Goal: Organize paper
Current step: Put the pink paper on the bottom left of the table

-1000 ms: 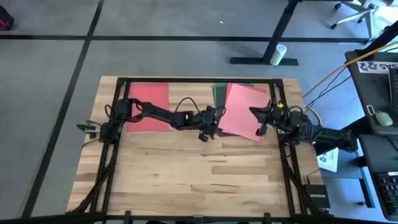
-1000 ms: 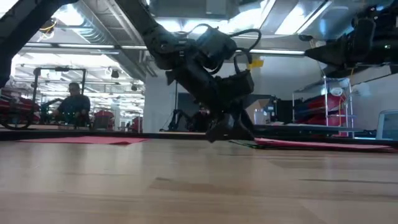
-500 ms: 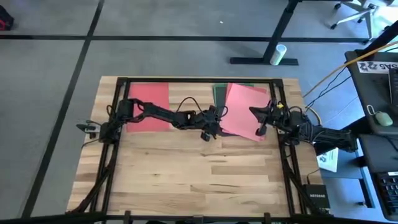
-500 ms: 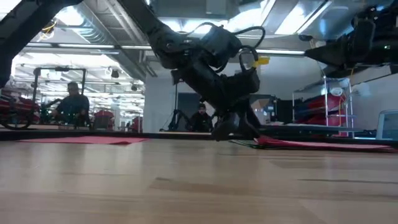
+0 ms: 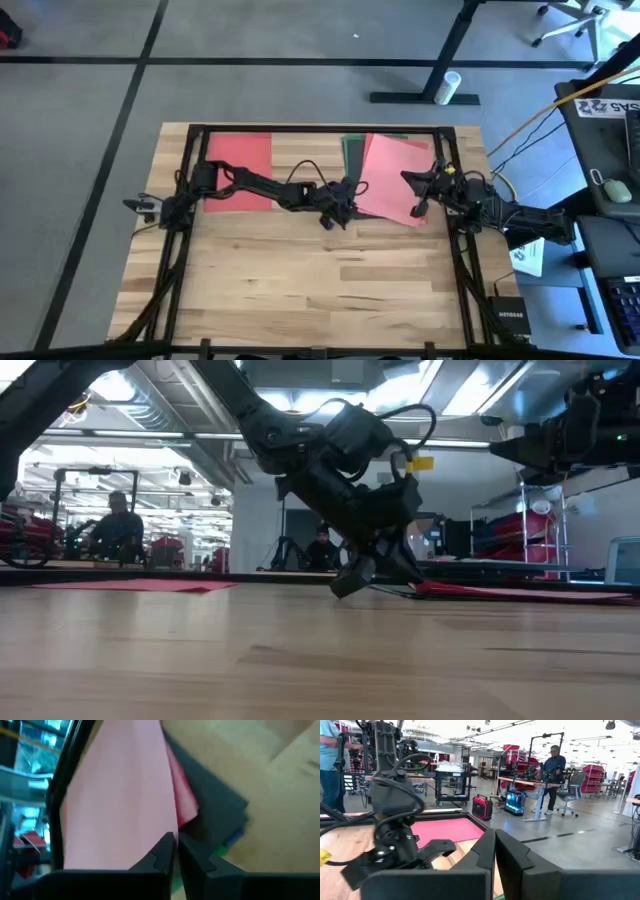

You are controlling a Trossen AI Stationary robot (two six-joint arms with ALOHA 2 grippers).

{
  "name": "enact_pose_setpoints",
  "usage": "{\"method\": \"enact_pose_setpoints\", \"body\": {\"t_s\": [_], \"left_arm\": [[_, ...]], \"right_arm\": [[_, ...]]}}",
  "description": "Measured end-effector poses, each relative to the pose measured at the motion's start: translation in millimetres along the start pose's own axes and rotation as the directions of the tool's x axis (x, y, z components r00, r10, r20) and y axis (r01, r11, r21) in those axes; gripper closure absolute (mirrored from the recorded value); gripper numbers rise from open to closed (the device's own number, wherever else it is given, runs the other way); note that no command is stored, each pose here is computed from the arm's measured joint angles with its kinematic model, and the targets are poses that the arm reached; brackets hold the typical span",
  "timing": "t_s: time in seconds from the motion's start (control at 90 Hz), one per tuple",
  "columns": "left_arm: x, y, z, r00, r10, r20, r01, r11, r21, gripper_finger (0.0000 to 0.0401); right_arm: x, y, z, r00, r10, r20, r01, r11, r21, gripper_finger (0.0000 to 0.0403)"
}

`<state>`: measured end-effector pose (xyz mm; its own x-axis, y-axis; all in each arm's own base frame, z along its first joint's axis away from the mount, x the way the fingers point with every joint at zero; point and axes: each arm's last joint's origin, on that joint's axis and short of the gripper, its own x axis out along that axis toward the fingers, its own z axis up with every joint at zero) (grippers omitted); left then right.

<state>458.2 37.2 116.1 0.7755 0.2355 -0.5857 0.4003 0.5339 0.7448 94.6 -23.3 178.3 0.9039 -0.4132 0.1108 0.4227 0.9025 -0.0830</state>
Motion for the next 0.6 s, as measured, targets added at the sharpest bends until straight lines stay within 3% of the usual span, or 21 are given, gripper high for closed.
{"method": "enact_pose_setpoints", "body": {"t_s": [0.367, 0.6], "left_arm": [[-1.6, 4.1, 1.2, 0.993, 0.017, -0.12, -0.02, 1.0, -0.022, 0.0401], [-17.2, 8.3, -1.5, 0.973, -0.047, -0.226, 0.017, 0.991, -0.133, 0.0401]], "right_arm": [[0.0, 0.0, -0.2, 1.0, 0.0, -0.002, 0.0, 1.0, -0.001, 0.0402], [0.0, 0.4, -3.4, 0.999, 0.004, -0.035, -0.004, 1.0, -0.01, 0.0402]]}}
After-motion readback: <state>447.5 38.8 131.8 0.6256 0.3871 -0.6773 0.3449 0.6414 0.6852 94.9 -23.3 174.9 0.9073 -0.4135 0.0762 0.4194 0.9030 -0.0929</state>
